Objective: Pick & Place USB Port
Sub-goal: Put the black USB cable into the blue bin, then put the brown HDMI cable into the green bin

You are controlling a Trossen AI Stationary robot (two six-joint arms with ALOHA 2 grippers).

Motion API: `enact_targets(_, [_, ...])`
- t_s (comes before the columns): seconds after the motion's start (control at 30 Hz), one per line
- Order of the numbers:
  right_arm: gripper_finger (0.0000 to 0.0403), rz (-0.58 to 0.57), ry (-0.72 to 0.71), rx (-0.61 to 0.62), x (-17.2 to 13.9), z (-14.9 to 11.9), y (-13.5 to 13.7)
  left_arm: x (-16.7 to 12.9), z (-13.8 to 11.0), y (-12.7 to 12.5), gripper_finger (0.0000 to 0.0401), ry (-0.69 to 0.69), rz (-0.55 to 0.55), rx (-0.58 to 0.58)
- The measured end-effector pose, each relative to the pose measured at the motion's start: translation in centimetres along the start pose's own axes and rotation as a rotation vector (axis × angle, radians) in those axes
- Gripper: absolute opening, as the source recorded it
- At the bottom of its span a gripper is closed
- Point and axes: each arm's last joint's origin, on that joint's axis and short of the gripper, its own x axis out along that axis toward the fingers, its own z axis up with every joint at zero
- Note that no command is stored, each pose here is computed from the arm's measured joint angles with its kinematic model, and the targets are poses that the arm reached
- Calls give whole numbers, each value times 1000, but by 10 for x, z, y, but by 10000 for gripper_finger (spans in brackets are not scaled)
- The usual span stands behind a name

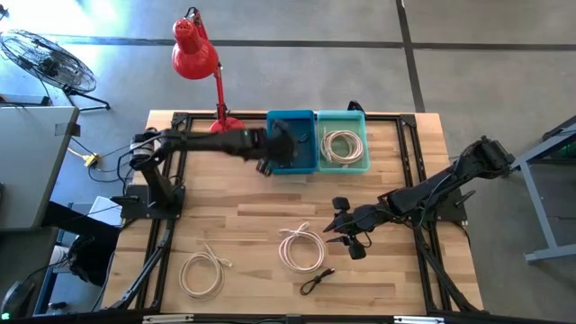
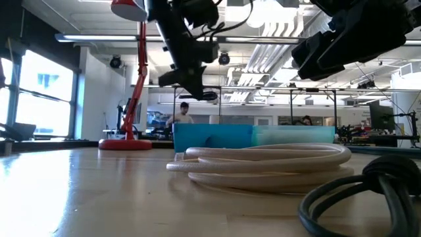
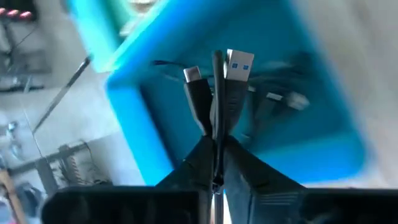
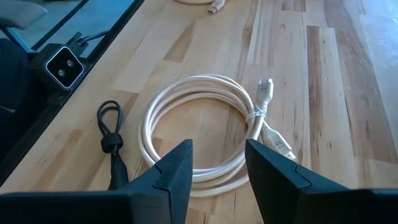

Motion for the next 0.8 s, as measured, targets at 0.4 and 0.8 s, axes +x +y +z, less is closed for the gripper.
enact_targets(0.4, [139, -22, 25, -31, 0, -3, -1, 14, -19, 31, 128, -198, -29, -216])
enact_targets(0.8, [139, -42, 59, -7, 0, -6, -2, 3, -5, -2, 190, -184, -269, -252])
